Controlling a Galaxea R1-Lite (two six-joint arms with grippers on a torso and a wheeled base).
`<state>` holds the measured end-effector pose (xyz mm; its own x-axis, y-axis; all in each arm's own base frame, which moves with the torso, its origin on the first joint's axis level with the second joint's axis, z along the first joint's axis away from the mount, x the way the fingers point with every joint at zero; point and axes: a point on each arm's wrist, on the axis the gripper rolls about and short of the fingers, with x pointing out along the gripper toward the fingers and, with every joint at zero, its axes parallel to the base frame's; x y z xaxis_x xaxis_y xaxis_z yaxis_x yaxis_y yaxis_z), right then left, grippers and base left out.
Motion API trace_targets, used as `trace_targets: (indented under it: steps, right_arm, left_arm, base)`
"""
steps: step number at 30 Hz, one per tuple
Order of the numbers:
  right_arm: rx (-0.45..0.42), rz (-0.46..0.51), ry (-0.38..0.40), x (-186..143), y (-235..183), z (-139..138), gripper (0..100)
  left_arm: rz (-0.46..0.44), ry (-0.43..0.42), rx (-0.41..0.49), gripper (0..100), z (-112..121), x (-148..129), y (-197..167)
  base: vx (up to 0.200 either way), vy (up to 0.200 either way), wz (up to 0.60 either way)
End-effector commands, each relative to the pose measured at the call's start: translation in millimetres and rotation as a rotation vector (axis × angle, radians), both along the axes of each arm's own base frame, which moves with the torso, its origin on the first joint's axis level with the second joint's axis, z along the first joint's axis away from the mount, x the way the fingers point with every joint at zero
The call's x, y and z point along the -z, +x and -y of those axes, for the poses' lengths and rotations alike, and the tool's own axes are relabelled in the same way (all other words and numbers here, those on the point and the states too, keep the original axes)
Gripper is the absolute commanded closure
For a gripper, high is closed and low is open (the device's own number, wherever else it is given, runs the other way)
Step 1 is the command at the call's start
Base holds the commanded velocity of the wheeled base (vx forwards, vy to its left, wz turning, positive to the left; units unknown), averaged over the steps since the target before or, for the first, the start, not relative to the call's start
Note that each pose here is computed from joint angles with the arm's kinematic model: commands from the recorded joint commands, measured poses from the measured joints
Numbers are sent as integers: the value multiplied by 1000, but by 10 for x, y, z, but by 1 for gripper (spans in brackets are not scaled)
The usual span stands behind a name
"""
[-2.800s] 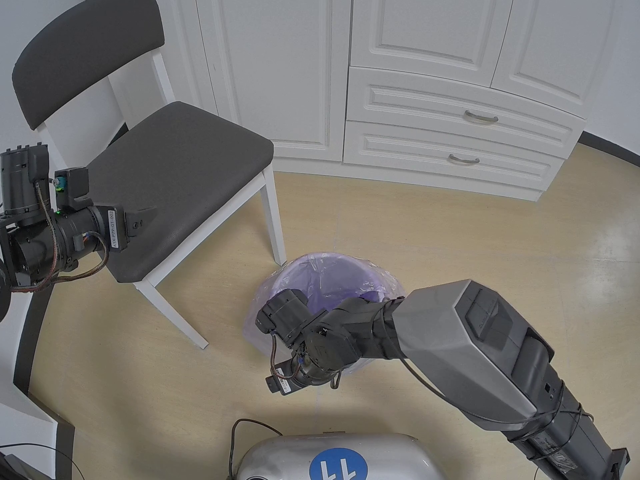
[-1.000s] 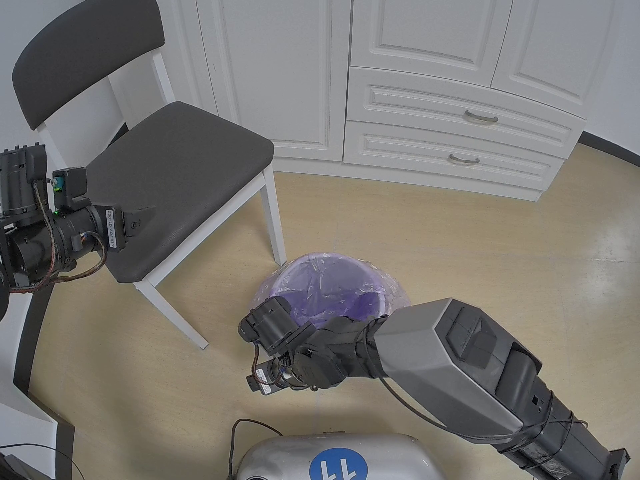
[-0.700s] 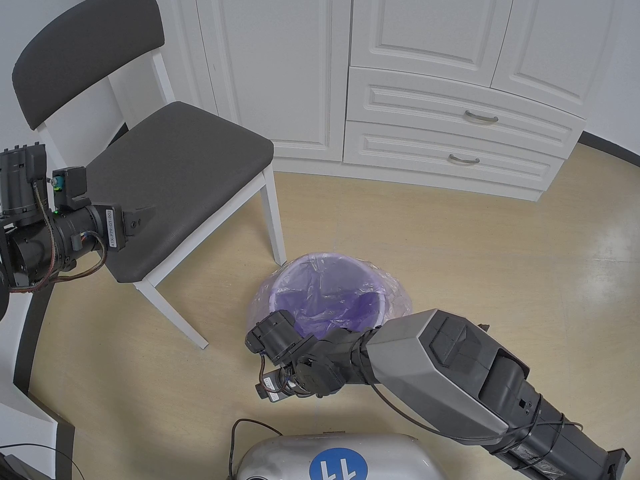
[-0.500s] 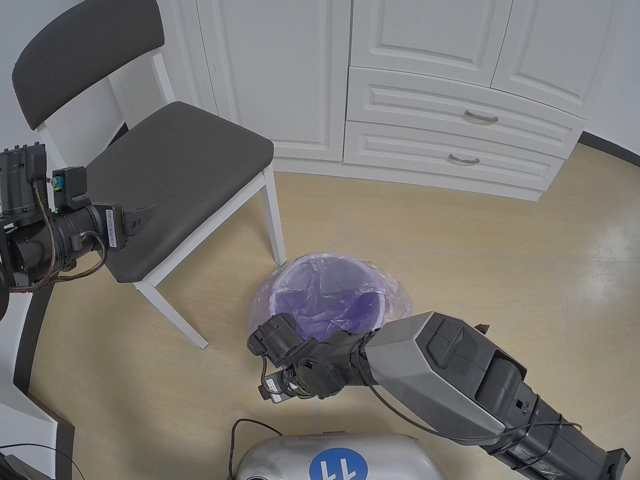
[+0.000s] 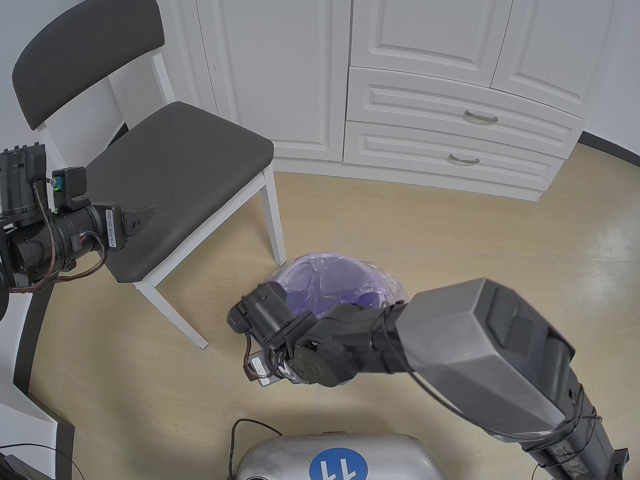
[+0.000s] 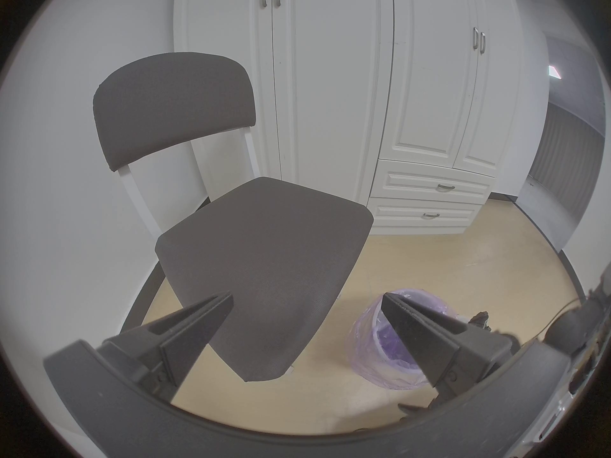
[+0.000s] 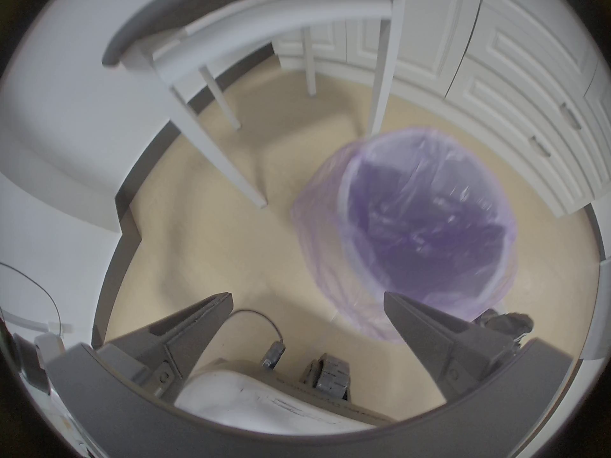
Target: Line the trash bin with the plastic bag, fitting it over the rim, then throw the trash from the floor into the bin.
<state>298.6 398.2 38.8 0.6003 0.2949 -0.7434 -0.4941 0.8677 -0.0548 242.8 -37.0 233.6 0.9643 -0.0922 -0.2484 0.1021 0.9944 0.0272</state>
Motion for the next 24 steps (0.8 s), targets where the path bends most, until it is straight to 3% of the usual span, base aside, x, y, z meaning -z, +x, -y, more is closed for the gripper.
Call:
trace_targets:
  steps: [1,5,13,17,24]
  right_arm:
    - [48,126,86,-565,198,104,0]
    - [123,152,29,-245,559,270,0]
    - [152,245,107,373,936,307,0]
    - [124,251,160,493,1001,310,0]
    - [166,255,196,579,1202,502,0]
  left_arm:
    - [1,-1,-1,0,-1,-3,2]
    - [0,0,-2,0,0,1,6]
    - [-14,4,-2,0,5,34,42]
    - [-20,5,-2,0,7,47,52]
    - [-20,5,-3,0,7,50,51]
  base:
    - [0,0,0]
    - [0,0,0]
    - [0,0,0]
    - [0,0,0]
    - [0,0,0]
